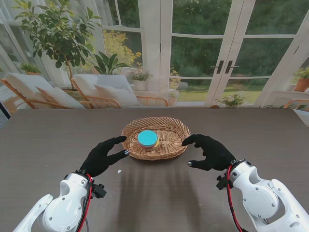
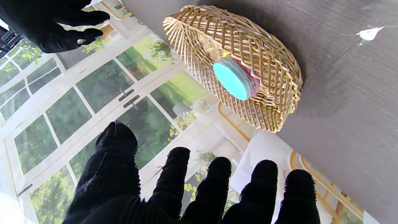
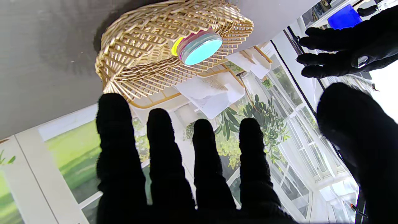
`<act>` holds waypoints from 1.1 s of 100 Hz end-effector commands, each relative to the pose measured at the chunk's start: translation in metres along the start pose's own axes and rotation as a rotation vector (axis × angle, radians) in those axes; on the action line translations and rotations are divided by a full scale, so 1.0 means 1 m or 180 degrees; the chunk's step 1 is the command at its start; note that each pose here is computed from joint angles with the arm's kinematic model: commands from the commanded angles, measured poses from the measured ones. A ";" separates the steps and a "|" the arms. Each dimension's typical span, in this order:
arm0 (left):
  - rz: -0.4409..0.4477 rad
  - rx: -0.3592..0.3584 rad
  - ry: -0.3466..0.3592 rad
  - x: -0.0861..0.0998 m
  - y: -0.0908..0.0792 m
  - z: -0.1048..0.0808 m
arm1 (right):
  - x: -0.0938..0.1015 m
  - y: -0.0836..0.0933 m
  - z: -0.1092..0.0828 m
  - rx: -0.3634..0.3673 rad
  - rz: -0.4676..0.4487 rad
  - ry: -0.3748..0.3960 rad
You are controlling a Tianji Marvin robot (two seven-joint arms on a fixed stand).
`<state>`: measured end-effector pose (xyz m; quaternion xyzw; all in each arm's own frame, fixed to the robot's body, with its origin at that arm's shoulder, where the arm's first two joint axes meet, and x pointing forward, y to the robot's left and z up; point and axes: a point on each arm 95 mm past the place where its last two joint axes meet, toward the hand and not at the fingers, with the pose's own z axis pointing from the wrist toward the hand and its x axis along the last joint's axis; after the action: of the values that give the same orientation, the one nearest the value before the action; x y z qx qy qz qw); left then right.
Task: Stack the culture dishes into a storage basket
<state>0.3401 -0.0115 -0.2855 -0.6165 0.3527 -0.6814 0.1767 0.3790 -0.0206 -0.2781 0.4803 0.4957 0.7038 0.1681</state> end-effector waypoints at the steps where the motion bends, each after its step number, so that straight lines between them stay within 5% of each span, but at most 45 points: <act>1: -0.0019 -0.0046 0.0033 0.003 0.003 -0.001 | -0.003 -0.008 -0.005 0.0105 -0.0013 0.0017; 110: -0.0010 -0.0104 0.0044 0.007 0.010 -0.001 | -0.031 -0.028 -0.032 -0.0094 0.0585 -0.0225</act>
<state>0.3361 -0.0195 -0.2868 -0.6119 0.3596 -0.6832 0.1719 0.3639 -0.0491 -0.3157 0.5404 0.4289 0.7112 0.1345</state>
